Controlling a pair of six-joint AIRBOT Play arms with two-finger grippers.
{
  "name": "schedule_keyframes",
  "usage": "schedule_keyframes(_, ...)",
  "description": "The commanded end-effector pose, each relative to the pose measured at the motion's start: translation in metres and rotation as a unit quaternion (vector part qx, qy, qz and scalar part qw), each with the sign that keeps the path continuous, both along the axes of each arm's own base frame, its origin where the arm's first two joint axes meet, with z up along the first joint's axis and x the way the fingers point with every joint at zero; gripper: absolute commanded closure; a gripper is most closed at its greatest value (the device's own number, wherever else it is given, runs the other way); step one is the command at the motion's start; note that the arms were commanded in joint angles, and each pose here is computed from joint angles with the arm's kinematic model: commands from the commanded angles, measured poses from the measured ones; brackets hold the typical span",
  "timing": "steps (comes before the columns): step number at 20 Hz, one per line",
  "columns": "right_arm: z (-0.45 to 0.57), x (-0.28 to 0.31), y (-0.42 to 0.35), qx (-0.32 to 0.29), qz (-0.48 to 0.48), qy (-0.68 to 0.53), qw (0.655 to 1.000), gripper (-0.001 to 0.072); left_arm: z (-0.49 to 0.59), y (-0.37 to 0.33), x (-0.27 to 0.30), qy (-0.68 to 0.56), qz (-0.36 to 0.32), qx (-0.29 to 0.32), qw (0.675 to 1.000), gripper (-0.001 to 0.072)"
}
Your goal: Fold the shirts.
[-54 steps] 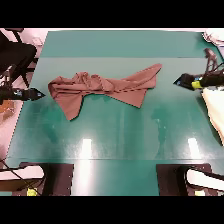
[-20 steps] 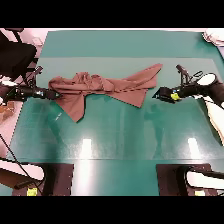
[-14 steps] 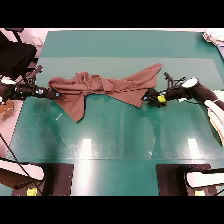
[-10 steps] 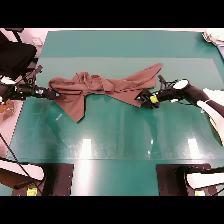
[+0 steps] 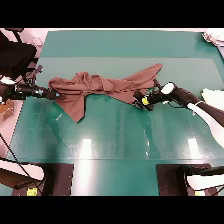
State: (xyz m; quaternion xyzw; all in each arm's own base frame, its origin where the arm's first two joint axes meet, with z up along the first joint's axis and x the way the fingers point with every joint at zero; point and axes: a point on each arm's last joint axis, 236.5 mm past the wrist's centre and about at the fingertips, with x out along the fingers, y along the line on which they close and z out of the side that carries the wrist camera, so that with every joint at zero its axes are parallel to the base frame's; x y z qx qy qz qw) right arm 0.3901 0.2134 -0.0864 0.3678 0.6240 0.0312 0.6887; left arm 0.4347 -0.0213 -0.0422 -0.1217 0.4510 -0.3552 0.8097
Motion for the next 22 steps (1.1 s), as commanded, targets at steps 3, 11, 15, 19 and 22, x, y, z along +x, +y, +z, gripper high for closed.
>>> schedule_keyframes(3,0.028,0.016,-0.02,-0.023,-0.032,-0.043,0.998,0.0694,0.005,-0.003,0.002,0.004,0.009,-0.017,1.0,0.0686)
schedule_keyframes(11,0.07,0.017,-0.03,-0.042,-0.003,-0.103,0.994,0.0694,0.049,-0.03,-0.005,-0.008,-0.011,-0.102,0.995,0.0688)
schedule_keyframes(15,0.126,0.031,-0.035,-0.037,-0.008,-0.195,0.98,0.0694,0.123,-0.042,-0.006,-0.083,-0.024,-0.125,0.988,0.0689)
schedule_keyframes(19,0.205,0.03,-0.044,-0.023,-0.021,-0.298,0.954,0.0694,0.223,-0.058,-0.027,-0.185,-0.047,-0.127,0.973,0.0688)
schedule_keyframes(22,0.287,0.017,-0.05,-0.017,-0.015,-0.399,0.917,0.0696,0.3,-0.073,-0.056,-0.271,-0.048,-0.121,0.954,0.0688)
